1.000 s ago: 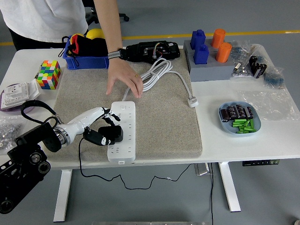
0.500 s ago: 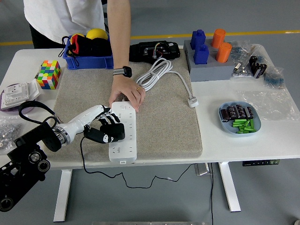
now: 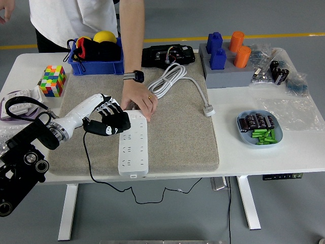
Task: Pull the plug out,throw it away,press the button
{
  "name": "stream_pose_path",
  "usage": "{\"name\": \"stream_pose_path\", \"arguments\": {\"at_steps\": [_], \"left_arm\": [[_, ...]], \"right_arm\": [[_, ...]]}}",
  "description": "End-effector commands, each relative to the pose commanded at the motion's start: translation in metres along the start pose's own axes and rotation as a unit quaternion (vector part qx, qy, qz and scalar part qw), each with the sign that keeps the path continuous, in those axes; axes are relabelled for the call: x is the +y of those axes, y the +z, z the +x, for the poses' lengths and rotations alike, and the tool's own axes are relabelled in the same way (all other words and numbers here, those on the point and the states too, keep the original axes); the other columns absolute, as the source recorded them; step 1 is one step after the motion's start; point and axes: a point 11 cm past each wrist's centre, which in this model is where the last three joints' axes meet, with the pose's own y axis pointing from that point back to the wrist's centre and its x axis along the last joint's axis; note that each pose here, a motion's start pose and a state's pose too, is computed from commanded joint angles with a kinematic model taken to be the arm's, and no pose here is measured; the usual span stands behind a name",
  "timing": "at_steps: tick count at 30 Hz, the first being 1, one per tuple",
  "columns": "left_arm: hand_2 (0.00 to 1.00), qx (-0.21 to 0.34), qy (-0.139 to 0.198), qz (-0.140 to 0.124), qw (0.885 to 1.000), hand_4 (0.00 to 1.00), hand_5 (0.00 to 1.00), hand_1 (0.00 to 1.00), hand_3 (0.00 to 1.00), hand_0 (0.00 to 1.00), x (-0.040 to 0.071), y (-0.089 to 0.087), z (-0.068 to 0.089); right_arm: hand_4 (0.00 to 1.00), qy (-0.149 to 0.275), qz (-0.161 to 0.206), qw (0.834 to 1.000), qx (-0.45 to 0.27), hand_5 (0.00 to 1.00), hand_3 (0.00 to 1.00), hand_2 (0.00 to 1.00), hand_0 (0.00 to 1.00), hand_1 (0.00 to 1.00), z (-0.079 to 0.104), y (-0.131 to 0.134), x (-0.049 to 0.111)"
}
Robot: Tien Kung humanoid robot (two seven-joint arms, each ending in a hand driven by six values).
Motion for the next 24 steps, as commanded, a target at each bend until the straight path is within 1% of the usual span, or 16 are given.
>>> {"name": "stream_pose_path", "arguments": {"at_steps": [2, 3, 4, 6, 9, 10, 15, 16, 20, 21, 22, 24], "left_arm": [[0.354, -0.023, 0.017, 0.016, 0.999, 0.732, 0.002, 0.371, 0.519, 0.408, -0.006, -0.012, 0.007], [0.354, -0.028, 0.020, 0.022, 0.999, 0.732, 0.002, 0.371, 0.519, 0.408, -0.007, -0.017, 0.008], [0.364, -0.031, 0.022, 0.028, 0.999, 0.738, 0.002, 0.394, 0.529, 0.440, -0.009, -0.022, 0.008], [0.364, -0.033, 0.026, 0.038, 0.998, 0.738, 0.002, 0.394, 0.529, 0.440, -0.012, -0.032, 0.009], [0.364, -0.031, 0.030, 0.044, 0.998, 0.738, 0.002, 0.394, 0.529, 0.440, -0.014, -0.039, 0.008], [0.420, -0.029, 0.031, 0.046, 0.998, 0.730, 0.002, 0.454, 0.562, 0.489, -0.015, -0.041, 0.007], [0.420, -0.027, 0.033, 0.055, 0.998, 0.730, 0.002, 0.454, 0.562, 0.489, -0.017, -0.047, 0.004], [0.540, -0.024, 0.031, 0.056, 0.998, 0.779, 0.002, 0.560, 0.595, 0.603, -0.017, -0.048, 0.002], [0.540, -0.028, 0.024, 0.062, 0.997, 0.779, 0.002, 0.560, 0.595, 0.603, -0.019, -0.051, -0.002], [0.540, -0.034, 0.021, 0.067, 0.997, 0.779, 0.002, 0.560, 0.595, 0.603, -0.019, -0.052, -0.003], [0.613, -0.038, 0.018, 0.071, 0.997, 0.828, 0.002, 0.676, 0.644, 0.636, -0.020, -0.054, -0.004], [0.613, -0.036, 0.016, 0.076, 0.996, 0.828, 0.002, 0.676, 0.644, 0.636, -0.020, -0.055, -0.004]], "right_arm": [[0.711, 0.001, 0.000, 1.000, 0.000, 0.486, 0.617, 0.659, 0.700, 0.676, 0.001, 0.000, 0.000], [0.711, 0.000, 0.000, 1.000, 0.000, 0.486, 0.617, 0.659, 0.700, 0.676, 0.001, 0.000, 0.000], [0.711, 0.000, 0.000, 1.000, 0.001, 0.486, 0.617, 0.659, 0.700, 0.676, 0.001, -0.001, 0.000], [0.711, 0.001, 0.000, 1.000, 0.001, 0.486, 0.617, 0.659, 0.700, 0.676, 0.002, -0.001, 0.000], [0.711, 0.002, 0.000, 1.000, 0.002, 0.486, 0.617, 0.659, 0.700, 0.676, 0.003, -0.001, 0.000], [0.712, 0.002, 0.000, 1.000, 0.003, 0.487, 0.617, 0.659, 0.701, 0.676, 0.003, 0.000, 0.000], [0.712, 0.002, -0.002, 1.000, 0.005, 0.487, 0.617, 0.659, 0.701, 0.676, 0.004, 0.000, 0.000], [0.712, 0.001, -0.002, 1.000, 0.006, 0.487, 0.618, 0.659, 0.700, 0.676, 0.004, 0.001, 0.000], [0.712, 0.001, -0.003, 1.000, 0.007, 0.487, 0.618, 0.659, 0.700, 0.676, 0.004, 0.002, 0.000], [0.712, 0.000, -0.003, 1.000, 0.007, 0.487, 0.618, 0.659, 0.700, 0.676, 0.003, 0.002, 0.000], [0.713, 0.000, -0.003, 1.000, 0.007, 0.487, 0.618, 0.659, 0.700, 0.676, 0.003, 0.002, 0.000], [0.713, 0.000, -0.003, 1.000, 0.006, 0.487, 0.618, 0.659, 0.700, 0.676, 0.003, 0.002, 0.000]]}}
